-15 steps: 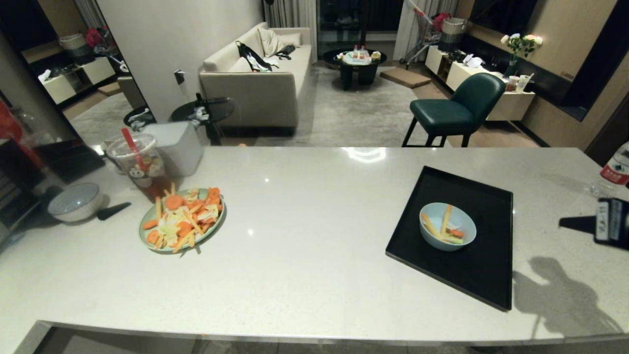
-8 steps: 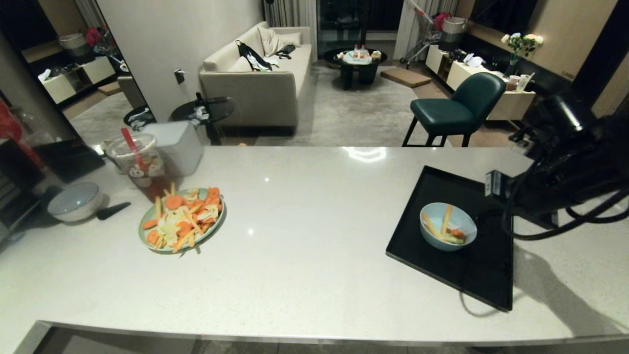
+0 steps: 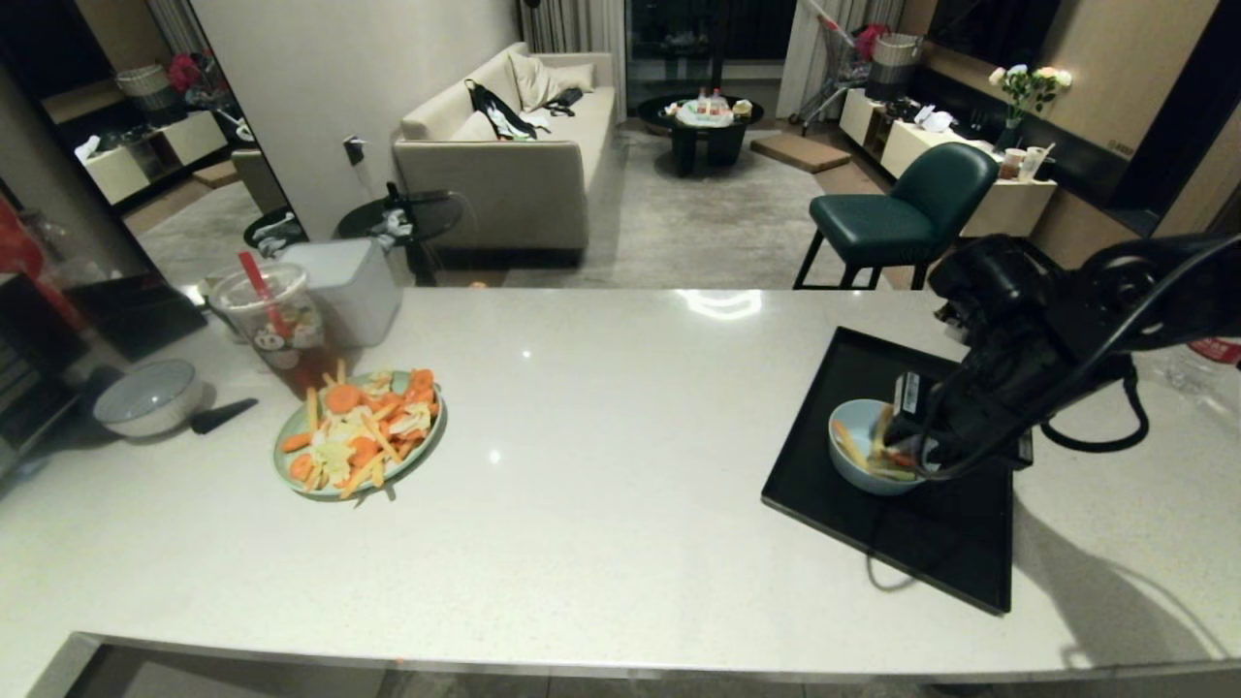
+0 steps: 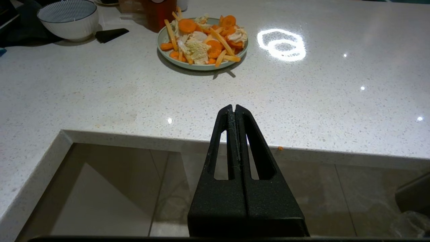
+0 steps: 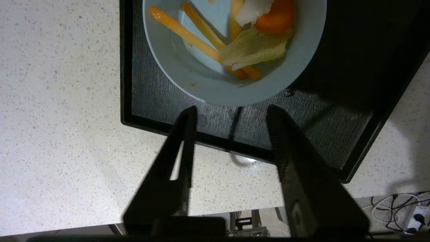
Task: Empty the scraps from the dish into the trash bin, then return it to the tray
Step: Pick up the bowl with leftover food
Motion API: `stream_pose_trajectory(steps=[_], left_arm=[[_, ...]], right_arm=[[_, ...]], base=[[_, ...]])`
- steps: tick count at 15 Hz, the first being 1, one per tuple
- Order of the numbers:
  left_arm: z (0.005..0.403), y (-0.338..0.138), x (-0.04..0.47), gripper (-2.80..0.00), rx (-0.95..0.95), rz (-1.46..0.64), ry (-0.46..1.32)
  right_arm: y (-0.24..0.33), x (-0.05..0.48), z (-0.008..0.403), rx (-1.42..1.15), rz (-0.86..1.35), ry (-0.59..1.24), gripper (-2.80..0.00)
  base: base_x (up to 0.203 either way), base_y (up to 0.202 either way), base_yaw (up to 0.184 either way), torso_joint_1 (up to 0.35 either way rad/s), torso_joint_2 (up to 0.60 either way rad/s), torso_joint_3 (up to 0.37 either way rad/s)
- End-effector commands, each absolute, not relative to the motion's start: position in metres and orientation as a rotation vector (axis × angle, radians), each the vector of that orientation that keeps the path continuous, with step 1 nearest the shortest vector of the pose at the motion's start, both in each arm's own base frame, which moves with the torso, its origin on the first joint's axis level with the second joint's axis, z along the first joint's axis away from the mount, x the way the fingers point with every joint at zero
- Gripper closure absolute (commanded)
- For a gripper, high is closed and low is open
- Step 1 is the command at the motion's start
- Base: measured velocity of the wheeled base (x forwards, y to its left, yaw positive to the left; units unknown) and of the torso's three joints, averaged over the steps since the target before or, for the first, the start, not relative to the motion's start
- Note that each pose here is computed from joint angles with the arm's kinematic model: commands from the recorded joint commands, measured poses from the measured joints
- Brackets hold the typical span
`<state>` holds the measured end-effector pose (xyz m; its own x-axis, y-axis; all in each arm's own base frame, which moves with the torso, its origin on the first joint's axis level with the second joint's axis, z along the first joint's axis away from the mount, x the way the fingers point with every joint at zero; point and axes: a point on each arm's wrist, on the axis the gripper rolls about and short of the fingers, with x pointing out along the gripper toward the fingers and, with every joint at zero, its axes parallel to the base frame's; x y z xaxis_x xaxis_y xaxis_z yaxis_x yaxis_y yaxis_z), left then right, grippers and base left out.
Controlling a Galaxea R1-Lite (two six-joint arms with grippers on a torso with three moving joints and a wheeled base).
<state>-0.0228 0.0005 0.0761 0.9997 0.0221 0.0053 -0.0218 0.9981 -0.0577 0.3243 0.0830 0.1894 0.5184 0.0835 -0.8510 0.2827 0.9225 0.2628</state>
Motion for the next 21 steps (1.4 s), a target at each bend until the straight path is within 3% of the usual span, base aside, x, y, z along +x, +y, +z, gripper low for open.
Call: stream_pose_trajectory(steps=[1, 9, 21], left_arm=[[0.076, 0.001, -0.023, 0.0, -0.058, 0.022, -0.005], [0.076, 0.001, -0.023, 0.0, -0.058, 0.022, -0.005], [0.076, 0.001, -0.023, 0.0, -0.058, 0.023, -0.007]], right_arm=[[0.083, 0.324, 0.193, 0.413, -0.128, 1.016, -2.8], [0.046, 0.329, 0.204, 0.455, -0.206, 0.965, -2.8], [0.033, 0.345, 0.155, 0.42, -0.261, 1.072, -2.8]], base=[[0.0, 0.0, 0.0, 0.0, 0.0, 0.0], [0.0, 0.0, 0.0, 0.0, 0.0, 0.0], [0.0, 0.0, 0.0, 0.0, 0.0, 0.0]])
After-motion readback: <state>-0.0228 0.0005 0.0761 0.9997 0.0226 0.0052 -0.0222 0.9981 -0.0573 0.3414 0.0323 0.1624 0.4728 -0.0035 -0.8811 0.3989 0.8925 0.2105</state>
